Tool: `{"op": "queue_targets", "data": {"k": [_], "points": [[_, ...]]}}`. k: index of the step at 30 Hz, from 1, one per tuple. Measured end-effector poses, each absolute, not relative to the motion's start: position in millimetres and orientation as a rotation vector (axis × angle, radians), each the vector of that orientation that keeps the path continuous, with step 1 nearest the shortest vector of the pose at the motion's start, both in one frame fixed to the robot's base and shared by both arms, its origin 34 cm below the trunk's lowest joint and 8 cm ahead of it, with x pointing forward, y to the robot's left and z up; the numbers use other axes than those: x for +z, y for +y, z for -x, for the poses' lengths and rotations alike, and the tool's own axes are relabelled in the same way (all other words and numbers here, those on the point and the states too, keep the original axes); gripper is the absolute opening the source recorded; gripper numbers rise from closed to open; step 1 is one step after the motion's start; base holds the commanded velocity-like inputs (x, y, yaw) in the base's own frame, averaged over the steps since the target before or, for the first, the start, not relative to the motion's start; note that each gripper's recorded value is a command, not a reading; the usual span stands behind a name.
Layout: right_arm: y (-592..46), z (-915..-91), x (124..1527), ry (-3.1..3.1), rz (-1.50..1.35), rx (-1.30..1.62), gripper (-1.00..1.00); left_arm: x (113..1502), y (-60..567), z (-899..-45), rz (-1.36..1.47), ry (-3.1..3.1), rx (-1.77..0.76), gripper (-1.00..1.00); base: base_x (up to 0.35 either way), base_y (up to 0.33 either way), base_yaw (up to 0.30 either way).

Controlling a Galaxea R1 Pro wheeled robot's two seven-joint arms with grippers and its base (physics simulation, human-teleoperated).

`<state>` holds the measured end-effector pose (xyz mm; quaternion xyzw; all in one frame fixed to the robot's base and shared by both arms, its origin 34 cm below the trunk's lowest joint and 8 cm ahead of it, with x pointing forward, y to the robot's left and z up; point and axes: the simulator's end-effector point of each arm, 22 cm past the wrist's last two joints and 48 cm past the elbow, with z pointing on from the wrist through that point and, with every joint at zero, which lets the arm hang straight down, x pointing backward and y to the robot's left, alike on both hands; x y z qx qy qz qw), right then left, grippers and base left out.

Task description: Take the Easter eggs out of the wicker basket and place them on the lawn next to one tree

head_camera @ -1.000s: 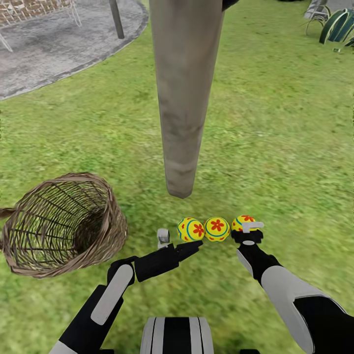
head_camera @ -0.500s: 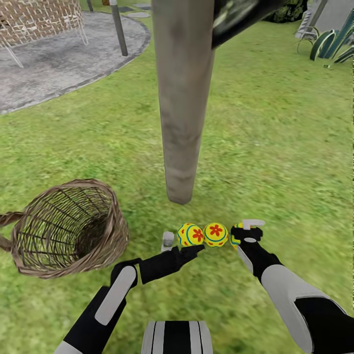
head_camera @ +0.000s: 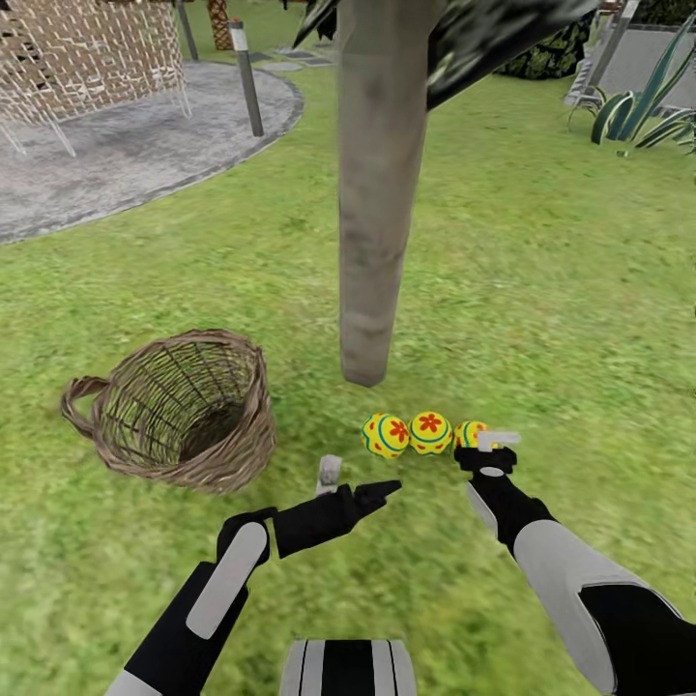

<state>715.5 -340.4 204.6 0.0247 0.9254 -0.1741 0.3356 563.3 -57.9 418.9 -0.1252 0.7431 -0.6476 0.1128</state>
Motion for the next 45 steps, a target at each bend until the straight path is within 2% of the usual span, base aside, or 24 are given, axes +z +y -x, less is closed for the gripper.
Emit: {"op": "queue_targets", "data": {"k": [16, 27, 39, 41, 45], "points": [[-337.4, -741.8, 256.8, 2.355, -0.078, -0.444, 1.00, 455.0, -55.3, -569.5, 0.294, 2.131, -1.879, 1.00, -0.340, 0.150, 0.000], [-331.0, -730.0, 264.0, 2.438, -0.044, -0.403, 1.00, 468.5, -3.8, -593.0, 0.297, 2.110, -1.767, 1.00, -0.324, 0.143, 0.000], [-318.8, -696.9, 257.2, 2.479, -0.016, -0.326, 1.00, 465.1, 17.1, -580.7, 0.258, 2.163, -1.694, 1.00, -0.024, 0.011, 0.000], [-317.9, -668.4, 240.8, 2.514, -0.006, -0.324, 1.00, 448.6, 44.0, -573.4, 0.251, 2.220, -1.624, 1.00, 0.000, 0.000, 0.000], [-308.7, -630.8, 222.8, 2.557, 0.016, -0.295, 1.00, 431.3, 59.8, -552.2, 0.275, 2.273, -1.581, 1.00, 0.000, 0.000, 0.000]]}}
